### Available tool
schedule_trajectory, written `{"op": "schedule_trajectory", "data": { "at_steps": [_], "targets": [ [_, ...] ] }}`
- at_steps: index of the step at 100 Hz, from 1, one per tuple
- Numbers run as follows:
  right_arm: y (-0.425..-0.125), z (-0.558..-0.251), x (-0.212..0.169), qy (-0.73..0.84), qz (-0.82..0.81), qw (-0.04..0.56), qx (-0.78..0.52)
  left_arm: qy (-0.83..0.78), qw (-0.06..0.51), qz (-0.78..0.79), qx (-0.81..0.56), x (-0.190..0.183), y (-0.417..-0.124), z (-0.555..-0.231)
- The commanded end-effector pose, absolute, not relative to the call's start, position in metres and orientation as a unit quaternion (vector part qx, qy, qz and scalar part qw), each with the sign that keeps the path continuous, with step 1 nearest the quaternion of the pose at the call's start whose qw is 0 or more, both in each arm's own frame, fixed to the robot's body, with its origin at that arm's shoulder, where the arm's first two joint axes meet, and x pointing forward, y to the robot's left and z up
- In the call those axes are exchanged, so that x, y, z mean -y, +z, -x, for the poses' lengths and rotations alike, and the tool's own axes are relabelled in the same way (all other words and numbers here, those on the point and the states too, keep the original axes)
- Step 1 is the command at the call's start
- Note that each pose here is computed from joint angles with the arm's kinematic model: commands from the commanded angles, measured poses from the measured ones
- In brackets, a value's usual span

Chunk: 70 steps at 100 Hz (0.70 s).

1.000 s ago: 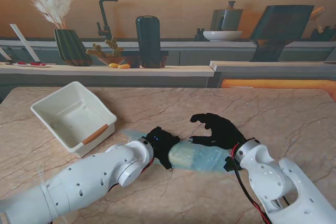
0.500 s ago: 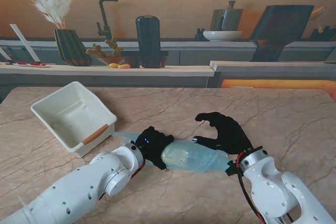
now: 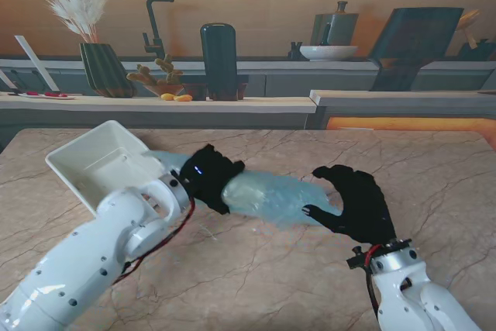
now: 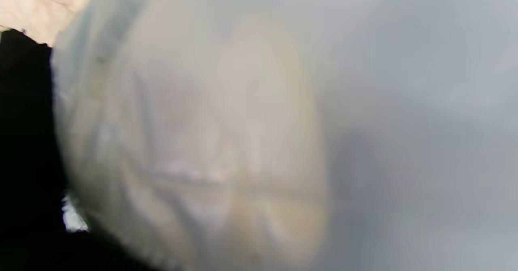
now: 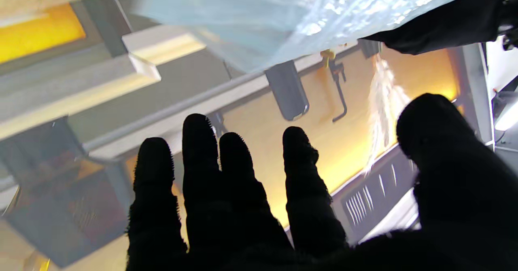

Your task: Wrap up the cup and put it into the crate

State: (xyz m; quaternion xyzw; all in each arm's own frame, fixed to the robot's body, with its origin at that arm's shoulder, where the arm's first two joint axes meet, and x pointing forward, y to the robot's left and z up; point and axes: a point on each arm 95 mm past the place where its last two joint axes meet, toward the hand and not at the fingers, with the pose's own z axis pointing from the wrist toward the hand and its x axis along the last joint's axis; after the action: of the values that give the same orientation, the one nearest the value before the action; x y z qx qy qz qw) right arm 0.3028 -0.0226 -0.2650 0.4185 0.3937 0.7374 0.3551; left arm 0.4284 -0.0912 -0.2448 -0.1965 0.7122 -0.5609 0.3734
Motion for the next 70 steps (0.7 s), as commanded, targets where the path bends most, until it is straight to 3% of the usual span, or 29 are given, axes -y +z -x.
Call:
{"op": "schedule_trajectory", "data": {
  "at_steps": [1, 32, 70],
  "targets": [
    [-0.270, -0.298, 0.023, 0.733, -0.429, 0.352, -0.393, -0.558, 0.398, 0.195, -0.701, 0.076, -0.227, -0.434],
    [-0.271, -0.301, 0.024, 0.725, -0.447, 0.345, -0.395, -0.512, 0.499, 0.244, -0.656, -0.013, -0.208, -0.450],
    [-0.271, -0.310, 0.019, 0.712, -0.460, 0.332, -0.413, -0.427, 0.591, 0.329, -0.600, -0.109, -0.227, -0.461]
  ]
}}
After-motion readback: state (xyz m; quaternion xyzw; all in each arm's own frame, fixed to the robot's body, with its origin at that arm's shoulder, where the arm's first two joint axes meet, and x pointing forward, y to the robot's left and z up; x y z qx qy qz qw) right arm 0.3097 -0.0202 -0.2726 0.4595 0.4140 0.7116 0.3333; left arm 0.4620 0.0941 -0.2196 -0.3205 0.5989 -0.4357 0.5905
